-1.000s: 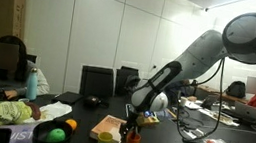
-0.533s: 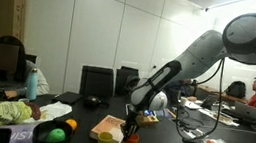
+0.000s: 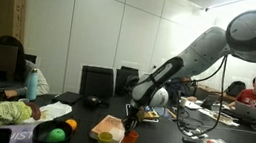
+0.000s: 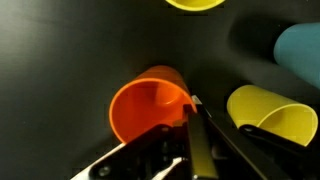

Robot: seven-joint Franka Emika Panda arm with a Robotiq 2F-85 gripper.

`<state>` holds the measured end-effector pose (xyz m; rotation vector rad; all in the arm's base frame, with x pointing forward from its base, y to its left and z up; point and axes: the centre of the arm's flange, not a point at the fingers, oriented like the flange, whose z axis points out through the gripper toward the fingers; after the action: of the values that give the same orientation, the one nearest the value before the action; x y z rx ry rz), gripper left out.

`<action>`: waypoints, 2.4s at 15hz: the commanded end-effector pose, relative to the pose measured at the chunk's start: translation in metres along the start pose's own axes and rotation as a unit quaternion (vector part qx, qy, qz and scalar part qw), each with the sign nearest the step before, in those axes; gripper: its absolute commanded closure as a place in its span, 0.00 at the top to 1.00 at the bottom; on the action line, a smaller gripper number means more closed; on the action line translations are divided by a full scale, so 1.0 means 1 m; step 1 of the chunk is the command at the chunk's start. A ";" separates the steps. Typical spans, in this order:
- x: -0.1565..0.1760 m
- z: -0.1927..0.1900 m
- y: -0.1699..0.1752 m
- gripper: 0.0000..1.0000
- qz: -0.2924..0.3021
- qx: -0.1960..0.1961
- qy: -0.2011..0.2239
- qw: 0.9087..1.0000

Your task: Stack the cups together

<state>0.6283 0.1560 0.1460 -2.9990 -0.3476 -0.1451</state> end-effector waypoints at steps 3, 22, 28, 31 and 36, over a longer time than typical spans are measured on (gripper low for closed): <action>-0.015 -0.041 0.006 0.02 -0.011 -0.008 0.005 1.000; -0.126 -0.142 -0.072 0.02 -0.089 0.056 -0.029 0.994; -0.121 -0.120 -0.077 0.02 -0.115 0.057 -0.044 0.991; -0.116 -0.114 -0.074 0.02 -0.124 0.046 -0.043 0.990; -0.102 -0.107 -0.067 0.02 -0.154 0.008 -0.027 0.988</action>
<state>0.4893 0.1815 0.2481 -2.8906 -0.7575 -0.0181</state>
